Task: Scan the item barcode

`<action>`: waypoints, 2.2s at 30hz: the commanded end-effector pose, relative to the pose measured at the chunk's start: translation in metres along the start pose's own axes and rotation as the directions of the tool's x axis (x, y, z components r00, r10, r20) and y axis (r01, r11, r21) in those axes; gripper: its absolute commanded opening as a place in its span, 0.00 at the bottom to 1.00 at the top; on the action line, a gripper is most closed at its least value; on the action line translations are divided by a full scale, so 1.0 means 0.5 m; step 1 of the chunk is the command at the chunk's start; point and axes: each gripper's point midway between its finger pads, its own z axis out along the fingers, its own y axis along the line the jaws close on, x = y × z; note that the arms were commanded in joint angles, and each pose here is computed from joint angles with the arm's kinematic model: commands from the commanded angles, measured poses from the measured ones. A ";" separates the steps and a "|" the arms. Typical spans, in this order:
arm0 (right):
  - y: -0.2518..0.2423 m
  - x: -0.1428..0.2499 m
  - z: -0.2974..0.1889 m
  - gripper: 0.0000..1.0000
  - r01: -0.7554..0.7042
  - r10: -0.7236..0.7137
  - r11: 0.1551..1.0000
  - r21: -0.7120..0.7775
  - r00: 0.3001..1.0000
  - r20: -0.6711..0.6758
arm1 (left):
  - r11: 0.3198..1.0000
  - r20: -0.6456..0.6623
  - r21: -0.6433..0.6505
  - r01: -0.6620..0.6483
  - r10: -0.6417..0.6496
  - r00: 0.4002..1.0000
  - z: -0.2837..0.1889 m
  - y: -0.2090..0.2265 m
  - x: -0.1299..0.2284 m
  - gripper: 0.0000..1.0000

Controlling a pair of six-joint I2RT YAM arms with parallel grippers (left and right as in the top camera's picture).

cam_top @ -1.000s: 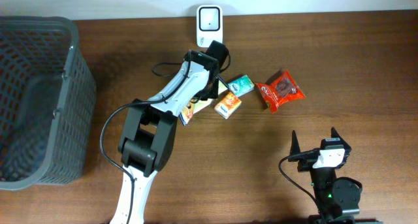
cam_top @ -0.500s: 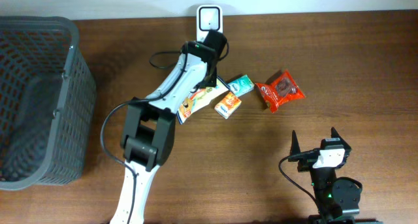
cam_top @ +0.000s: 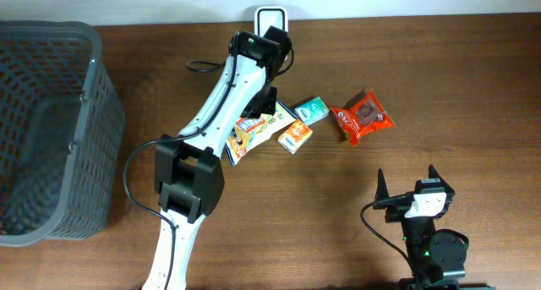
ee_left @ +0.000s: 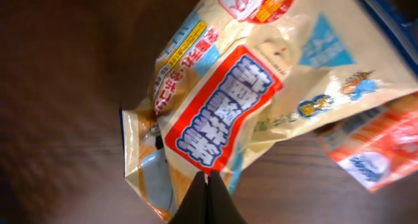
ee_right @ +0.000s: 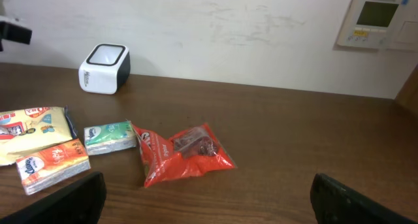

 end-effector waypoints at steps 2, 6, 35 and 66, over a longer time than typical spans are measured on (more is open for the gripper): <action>-0.003 0.008 0.001 0.98 -0.004 0.005 1.000 0.006 1.000 -0.007 | 0.997 -0.020 -0.075 -0.022 0.021 1.000 0.081 0.018 0.017 0.00; -0.003 0.008 0.001 0.98 -0.004 0.005 1.000 0.006 1.000 -0.007 | 0.917 0.019 -0.398 -0.006 0.014 1.000 0.133 0.153 0.016 0.00; -0.003 0.008 0.001 0.98 -0.004 0.005 1.000 0.006 1.000 -0.006 | 0.917 0.160 0.331 -0.224 0.179 0.971 -0.006 -0.096 -0.109 0.00; -0.003 0.008 0.001 0.98 -0.004 0.005 1.000 0.006 1.000 -0.007 | 0.984 0.180 -0.097 0.151 -0.131 0.975 -0.043 0.162 -0.138 0.00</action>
